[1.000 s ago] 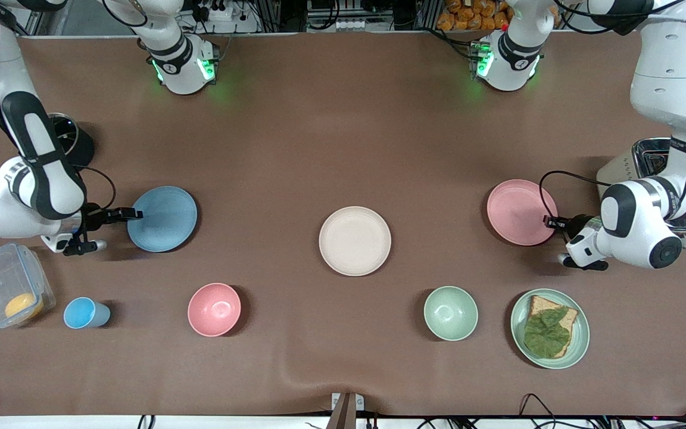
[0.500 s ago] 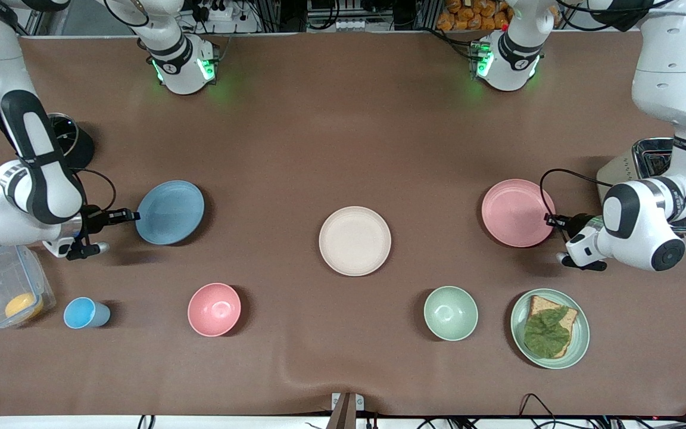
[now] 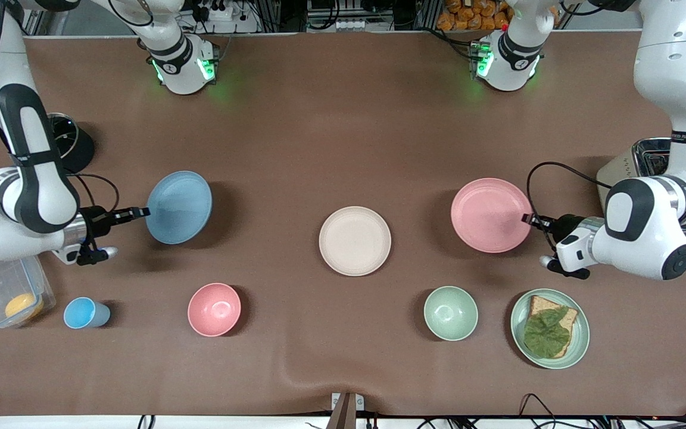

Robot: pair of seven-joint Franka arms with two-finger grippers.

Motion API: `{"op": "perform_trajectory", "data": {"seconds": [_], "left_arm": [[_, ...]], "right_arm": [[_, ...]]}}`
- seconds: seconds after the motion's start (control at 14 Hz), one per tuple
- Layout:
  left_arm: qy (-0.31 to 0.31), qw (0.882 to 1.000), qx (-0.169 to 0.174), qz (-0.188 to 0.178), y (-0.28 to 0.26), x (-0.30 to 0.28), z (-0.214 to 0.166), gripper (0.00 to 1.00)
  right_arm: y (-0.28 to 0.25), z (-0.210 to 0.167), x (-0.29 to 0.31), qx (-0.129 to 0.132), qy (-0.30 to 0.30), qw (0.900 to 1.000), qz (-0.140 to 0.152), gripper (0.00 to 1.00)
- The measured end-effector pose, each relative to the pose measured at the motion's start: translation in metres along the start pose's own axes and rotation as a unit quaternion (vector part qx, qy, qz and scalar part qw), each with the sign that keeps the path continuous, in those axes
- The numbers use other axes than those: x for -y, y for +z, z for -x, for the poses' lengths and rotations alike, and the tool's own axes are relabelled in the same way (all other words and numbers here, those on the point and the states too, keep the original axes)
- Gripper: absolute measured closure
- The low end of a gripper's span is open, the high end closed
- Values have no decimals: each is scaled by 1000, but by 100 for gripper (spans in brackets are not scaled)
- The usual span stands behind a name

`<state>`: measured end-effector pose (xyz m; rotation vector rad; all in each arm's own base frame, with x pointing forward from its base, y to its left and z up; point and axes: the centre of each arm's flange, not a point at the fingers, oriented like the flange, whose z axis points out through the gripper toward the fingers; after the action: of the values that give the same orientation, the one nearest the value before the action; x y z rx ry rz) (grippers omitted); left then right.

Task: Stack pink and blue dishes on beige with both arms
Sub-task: 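Lift both plates and carry them toward the beige plate with both grippers, then lower the pink plate onto the beige plate and open the left gripper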

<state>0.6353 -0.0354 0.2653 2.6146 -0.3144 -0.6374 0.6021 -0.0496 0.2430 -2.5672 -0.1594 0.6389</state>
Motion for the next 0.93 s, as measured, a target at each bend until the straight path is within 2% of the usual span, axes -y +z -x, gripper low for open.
{"op": "perform_trajectory", "data": {"seconds": [0.14,0.21,0.36,0.5,0.64,0.93], "left_arm": [[16,999,-9,39,5,-31,-9,94],[23,999,-11,40,8,-53,-15,94],[18,1000,-13,21,21,-107,-30,94],[16,1000,-16,8,38,-141,-39,94],[17,999,-29,3,50,-145,-50,94],[1,998,-58,-7,93,-153,-77,94]], "right_arm": [[6,-20,65,3,18,1000,-4,98],[15,-29,102,6,25,1000,0,98],[38,-39,173,14,38,999,11,98],[47,-43,215,12,47,999,20,98],[40,-44,220,5,49,999,21,98],[20,-43,189,-4,52,999,12,98]]}}
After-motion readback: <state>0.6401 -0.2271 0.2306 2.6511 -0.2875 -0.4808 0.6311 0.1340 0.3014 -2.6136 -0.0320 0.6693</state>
